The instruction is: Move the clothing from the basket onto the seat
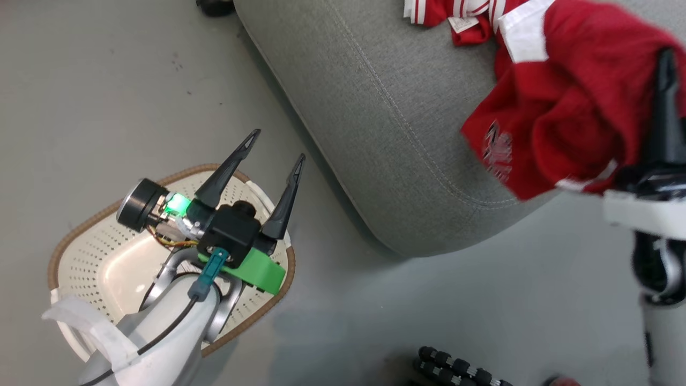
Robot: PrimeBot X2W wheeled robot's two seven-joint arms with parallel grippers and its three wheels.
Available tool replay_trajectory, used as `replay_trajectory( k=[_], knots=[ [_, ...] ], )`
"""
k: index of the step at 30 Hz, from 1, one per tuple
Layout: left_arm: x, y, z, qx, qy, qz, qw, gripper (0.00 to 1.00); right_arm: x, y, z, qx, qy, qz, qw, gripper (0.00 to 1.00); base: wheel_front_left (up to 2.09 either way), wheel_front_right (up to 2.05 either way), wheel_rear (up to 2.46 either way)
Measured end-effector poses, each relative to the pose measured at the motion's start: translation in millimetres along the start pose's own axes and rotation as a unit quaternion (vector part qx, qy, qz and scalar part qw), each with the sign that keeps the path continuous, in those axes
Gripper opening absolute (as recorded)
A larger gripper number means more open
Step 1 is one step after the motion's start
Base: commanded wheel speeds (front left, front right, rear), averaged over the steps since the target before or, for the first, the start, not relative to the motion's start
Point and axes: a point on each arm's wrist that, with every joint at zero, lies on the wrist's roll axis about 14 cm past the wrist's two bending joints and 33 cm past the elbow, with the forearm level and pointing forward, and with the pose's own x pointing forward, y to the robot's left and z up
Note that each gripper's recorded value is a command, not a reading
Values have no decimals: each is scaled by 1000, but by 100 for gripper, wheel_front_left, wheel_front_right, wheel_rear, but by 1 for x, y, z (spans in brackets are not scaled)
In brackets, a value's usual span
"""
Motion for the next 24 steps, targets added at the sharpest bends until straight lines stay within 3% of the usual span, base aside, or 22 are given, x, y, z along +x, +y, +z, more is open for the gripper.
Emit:
replay_trajectory(
  k=[7, 12, 16, 23, 24],
  knots=[
    [16, 7, -31, -25, 3, -13, 1000, 100, 86, -40, 35, -96, -76, 4, 992, 0, 0, 0, 0],
    [13, 21, -63, -46, 21, 3, 999, 100, 143, -62, 42, -104, -111, -22, 988, 0, 0, 0, 0],
    [4, 28, -91, -65, 39, 14, 997, 100, 168, -66, -7, -120, -61, -26, 991, 0, 0, 0, 0],
    [-20, 41, -132, -83, 77, 46, 992, 100, 159, -37, -149, -83, 86, -16, 993, 0, 0, 0, 0],
    [-22, 43, -136, -91, 82, 51, 991, 100, 152, -33, -166, -83, 106, -15, 991, 12, 0, 0, 0]
  ],
)
